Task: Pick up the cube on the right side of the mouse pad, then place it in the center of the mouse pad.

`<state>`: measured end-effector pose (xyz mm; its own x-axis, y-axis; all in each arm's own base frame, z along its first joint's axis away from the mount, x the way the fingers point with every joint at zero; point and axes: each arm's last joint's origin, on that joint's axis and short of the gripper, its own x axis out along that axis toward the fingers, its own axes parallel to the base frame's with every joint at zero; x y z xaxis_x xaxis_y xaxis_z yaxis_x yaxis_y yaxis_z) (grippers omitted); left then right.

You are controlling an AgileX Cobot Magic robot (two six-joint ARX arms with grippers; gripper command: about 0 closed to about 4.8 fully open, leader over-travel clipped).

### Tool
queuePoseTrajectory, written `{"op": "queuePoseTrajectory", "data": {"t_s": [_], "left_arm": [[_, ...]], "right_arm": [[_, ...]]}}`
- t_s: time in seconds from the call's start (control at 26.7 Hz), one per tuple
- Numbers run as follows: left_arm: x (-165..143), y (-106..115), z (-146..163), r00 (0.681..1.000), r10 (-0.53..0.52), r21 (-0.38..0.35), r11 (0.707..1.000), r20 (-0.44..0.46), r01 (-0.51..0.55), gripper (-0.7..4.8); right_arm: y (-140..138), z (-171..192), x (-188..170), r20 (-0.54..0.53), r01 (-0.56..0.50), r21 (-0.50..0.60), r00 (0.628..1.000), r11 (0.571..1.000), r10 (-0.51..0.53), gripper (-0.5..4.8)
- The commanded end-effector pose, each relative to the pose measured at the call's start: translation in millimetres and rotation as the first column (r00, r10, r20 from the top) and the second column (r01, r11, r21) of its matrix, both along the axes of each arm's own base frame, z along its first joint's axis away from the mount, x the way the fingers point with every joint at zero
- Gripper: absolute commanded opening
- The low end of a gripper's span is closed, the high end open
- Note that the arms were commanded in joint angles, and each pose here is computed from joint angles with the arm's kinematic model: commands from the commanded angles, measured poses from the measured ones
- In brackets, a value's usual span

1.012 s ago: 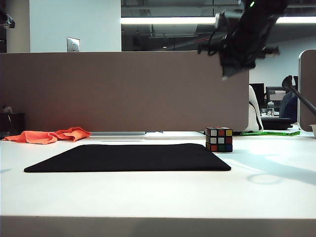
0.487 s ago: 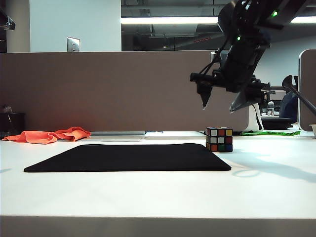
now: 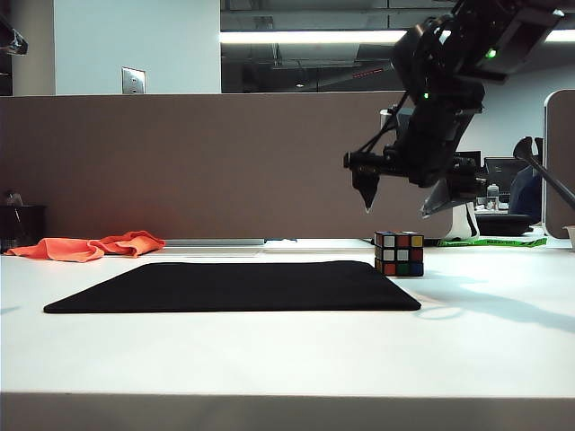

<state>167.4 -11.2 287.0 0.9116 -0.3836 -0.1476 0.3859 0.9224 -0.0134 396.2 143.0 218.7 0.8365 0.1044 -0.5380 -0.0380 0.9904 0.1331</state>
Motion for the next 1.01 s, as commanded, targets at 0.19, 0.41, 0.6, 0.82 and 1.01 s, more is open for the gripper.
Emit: {"op": "queuePoseTrajectory", "data": {"t_s": [0.19,0.41,0.6,0.82,1.01], "left_arm": [[0,0,3,1.000,-0.006,-0.004,1.000,0.017,0.006,-0.06],[0,0,3,1.000,-0.006,-0.004,1.000,0.017,0.006,-0.06],[0,0,3,1.000,-0.006,-0.004,1.000,0.017,0.006,-0.06],[0,0,3,1.000,-0.006,-0.004,1.000,0.017,0.006,-0.06],[0,-1,3,1.000,-0.015,-0.006,1.000,0.017,0.015,-0.06]], "right_arm": [[1,-1,11,0.050,-0.012,-0.103,0.999,0.995,0.017,4.32],[5,3,21,0.057,-0.010,-0.101,0.998,0.995,0.016,4.39],[8,2,31,0.038,-0.011,-0.109,0.999,0.994,0.015,4.41],[11,-11,41,-0.028,-0.013,-0.139,1.000,0.990,0.010,4.42],[11,-15,42,-0.039,-0.009,-0.148,0.999,0.989,0.003,4.42]]}}
